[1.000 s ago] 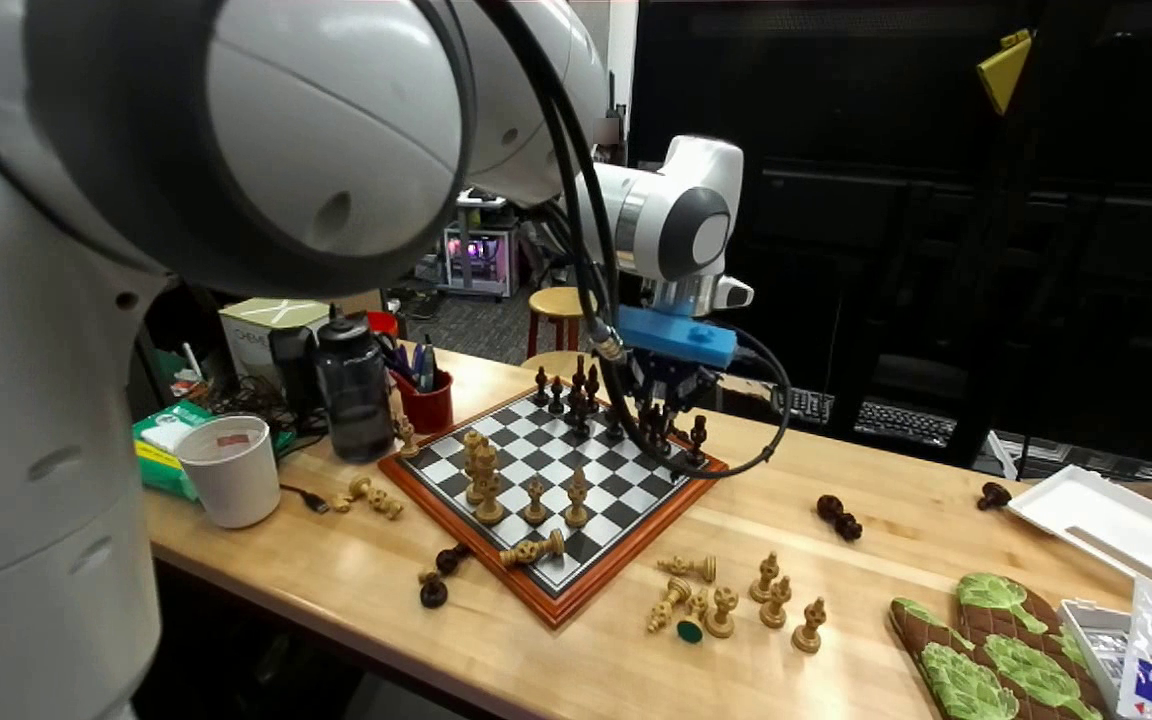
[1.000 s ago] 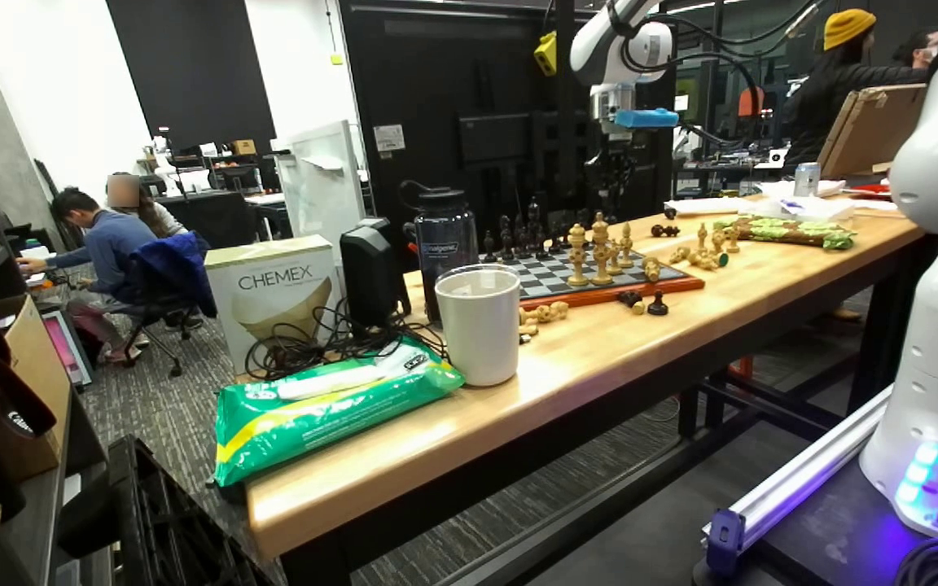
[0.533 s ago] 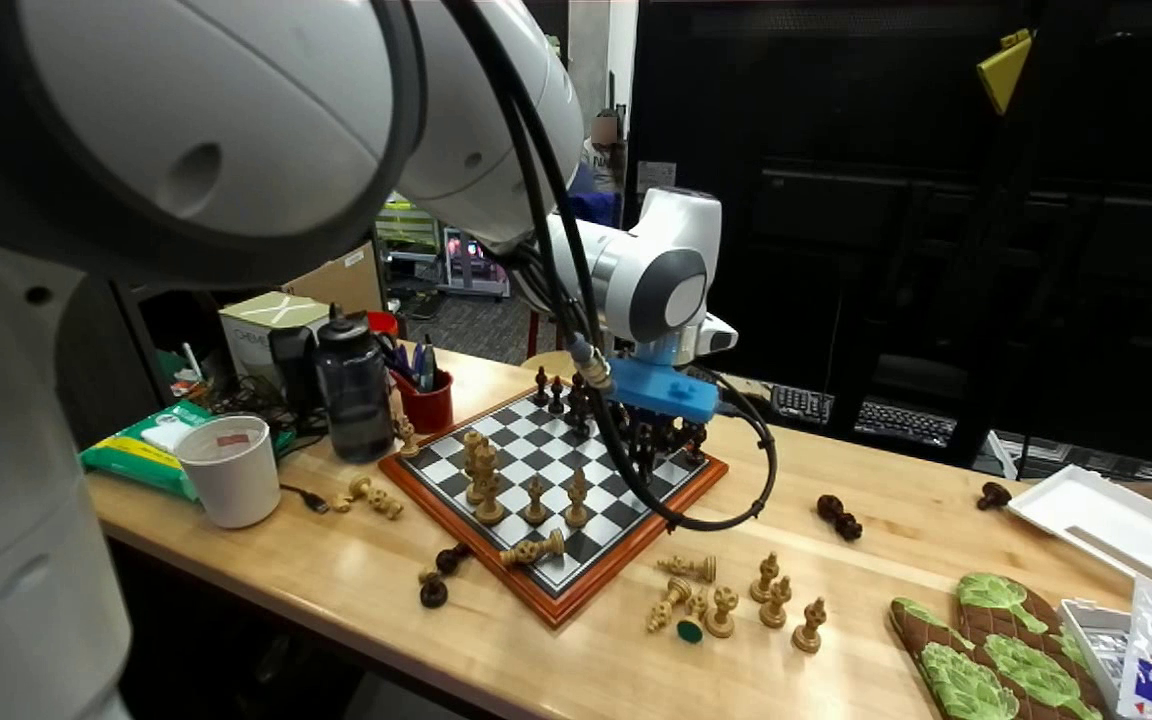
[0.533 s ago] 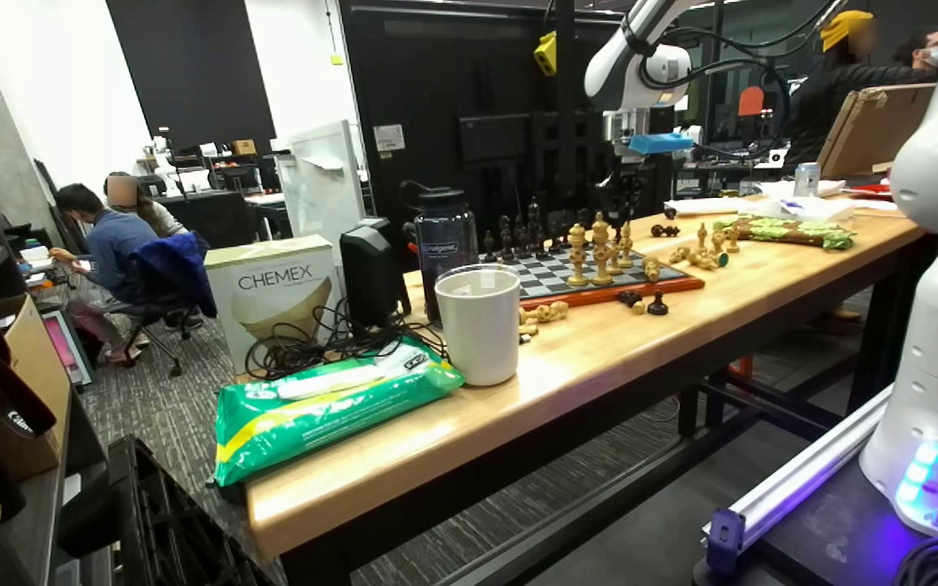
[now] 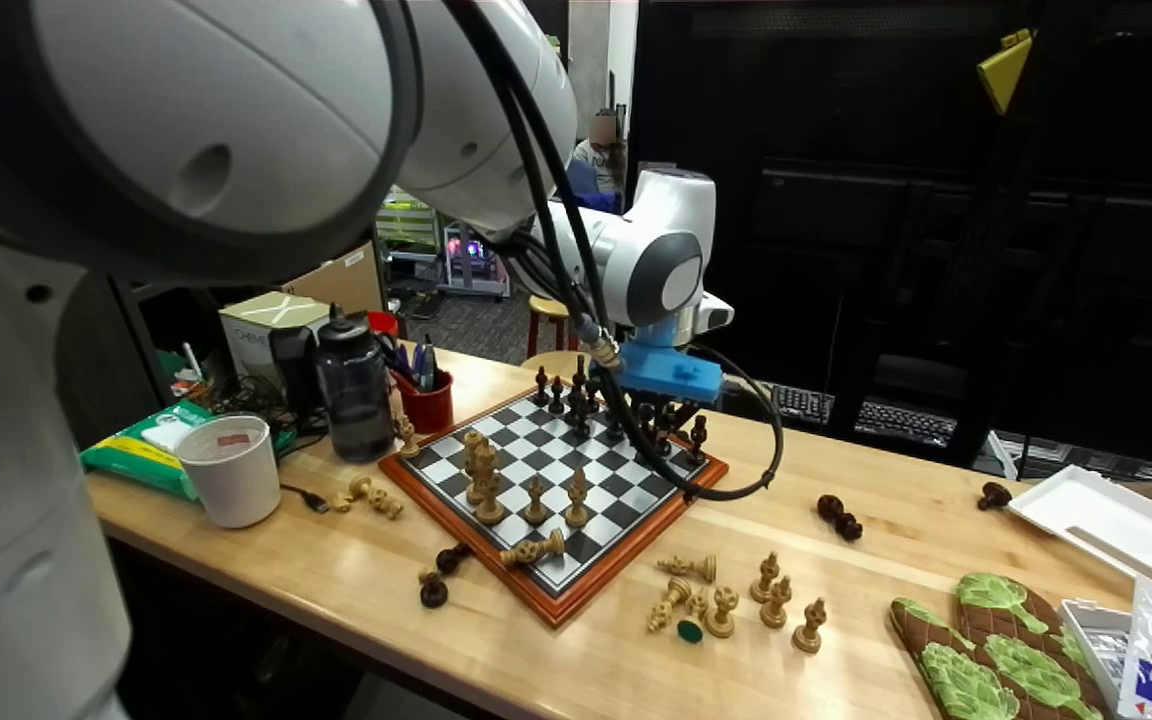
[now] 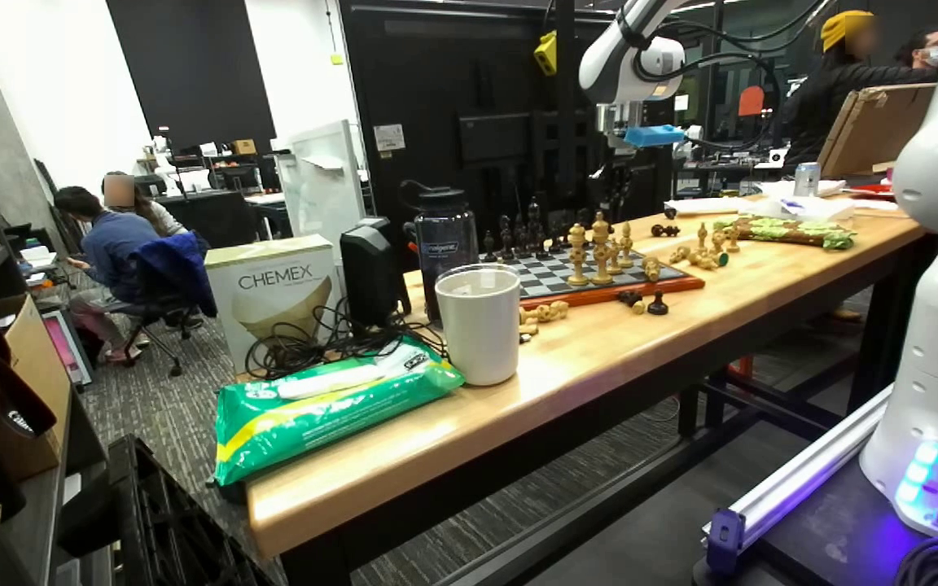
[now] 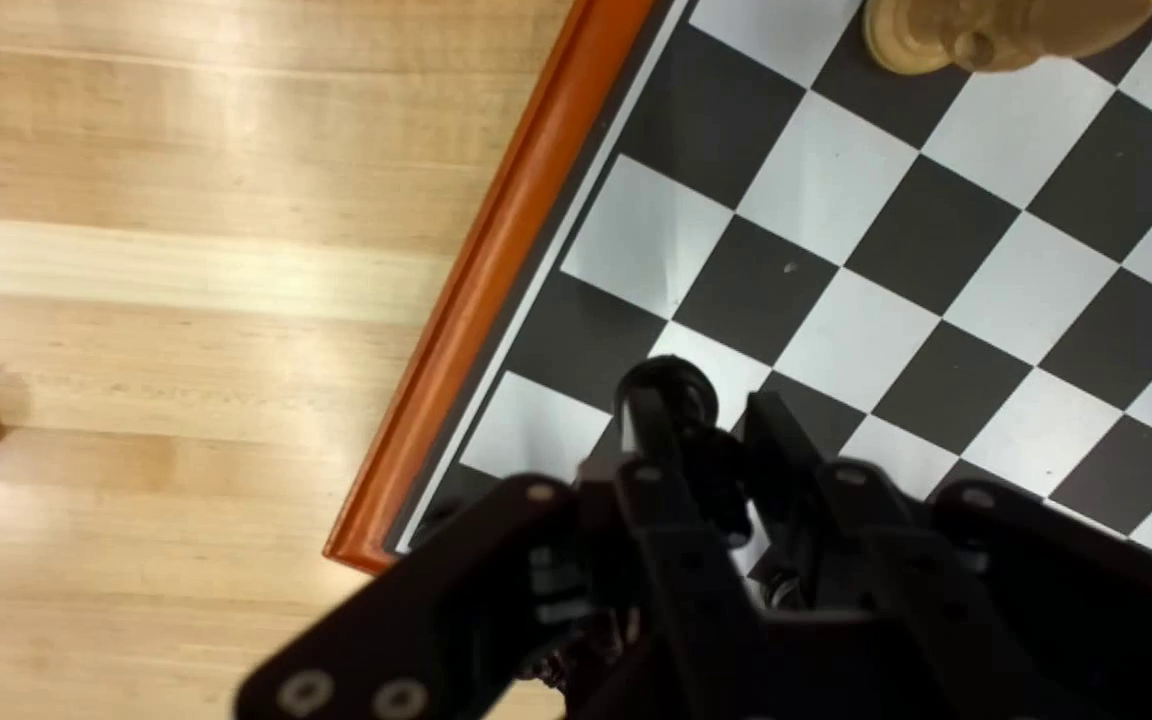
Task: Put the dark brown chess piece on the board
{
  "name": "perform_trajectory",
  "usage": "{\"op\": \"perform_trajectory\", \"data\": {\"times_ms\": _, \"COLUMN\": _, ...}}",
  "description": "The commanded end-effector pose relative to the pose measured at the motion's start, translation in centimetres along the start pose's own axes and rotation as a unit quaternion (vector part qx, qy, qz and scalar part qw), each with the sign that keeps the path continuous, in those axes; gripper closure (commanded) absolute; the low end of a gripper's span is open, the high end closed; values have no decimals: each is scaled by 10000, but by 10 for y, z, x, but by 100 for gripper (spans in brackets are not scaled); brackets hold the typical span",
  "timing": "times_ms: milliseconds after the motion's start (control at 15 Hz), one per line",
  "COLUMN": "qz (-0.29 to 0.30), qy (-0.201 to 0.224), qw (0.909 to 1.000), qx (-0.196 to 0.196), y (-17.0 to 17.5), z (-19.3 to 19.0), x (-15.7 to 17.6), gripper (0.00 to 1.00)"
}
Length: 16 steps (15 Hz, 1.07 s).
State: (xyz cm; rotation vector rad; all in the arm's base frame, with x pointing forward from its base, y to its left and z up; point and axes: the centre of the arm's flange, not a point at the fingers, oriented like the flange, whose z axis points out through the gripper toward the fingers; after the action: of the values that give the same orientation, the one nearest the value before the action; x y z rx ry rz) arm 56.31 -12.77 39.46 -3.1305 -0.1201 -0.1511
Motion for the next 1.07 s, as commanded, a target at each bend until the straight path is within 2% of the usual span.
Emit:
{"op": "perform_trajectory", "data": {"times_ms": 0, "qz": -170, "qy": 28, "qw": 9998, "qx": 25, "y": 11, "z": -7, "x": 7, "gripper": 94}}
{"op": "perform_trajectory", "data": {"times_ms": 1000, "qz": -393, "qy": -254, "qw": 9988, "qx": 169, "y": 33, "z": 15, "x": 30, "gripper": 94}}
